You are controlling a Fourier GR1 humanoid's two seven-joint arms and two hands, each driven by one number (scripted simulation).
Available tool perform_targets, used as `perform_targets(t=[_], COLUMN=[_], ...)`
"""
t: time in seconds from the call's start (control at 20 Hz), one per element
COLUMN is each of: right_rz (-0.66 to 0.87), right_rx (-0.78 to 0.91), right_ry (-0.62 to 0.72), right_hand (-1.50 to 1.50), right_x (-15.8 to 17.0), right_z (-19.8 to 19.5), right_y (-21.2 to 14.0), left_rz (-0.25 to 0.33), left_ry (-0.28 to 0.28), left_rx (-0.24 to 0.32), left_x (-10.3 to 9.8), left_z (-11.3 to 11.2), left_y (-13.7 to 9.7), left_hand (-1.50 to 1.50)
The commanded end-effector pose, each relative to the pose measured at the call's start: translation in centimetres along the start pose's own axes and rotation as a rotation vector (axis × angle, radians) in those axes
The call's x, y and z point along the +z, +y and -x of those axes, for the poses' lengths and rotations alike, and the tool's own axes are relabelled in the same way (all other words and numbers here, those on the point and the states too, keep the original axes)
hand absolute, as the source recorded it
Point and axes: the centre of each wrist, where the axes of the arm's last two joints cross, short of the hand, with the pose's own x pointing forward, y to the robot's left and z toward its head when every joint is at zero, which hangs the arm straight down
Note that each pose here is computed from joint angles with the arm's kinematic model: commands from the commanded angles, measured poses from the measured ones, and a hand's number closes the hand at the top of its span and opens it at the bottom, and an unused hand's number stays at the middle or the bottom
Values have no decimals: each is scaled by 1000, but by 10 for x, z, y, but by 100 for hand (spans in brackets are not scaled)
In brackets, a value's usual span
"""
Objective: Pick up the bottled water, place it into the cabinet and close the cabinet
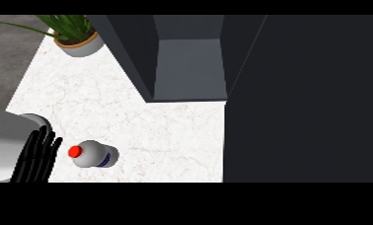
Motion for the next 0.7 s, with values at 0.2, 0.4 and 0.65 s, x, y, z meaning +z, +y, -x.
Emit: perform_targets(t=[0.2,0.4,0.65], right_rz=[-32,-34,-48], right_rx=[-87,-105,-96], right_ry=[-102,-106,-97], right_hand=[-150,-150,-150], right_x=[8,12,17], right_z=[-40,-40,-42], right_y=[9,13,13], left_rz=[-35,-35,-43], left_ry=[62,88,124], left_rx=[-29,-13,1], left_x=[-31,-39,-47], left_z=[42,71,103], left_y=[7,16,16], left_hand=[-150,-150,-150])
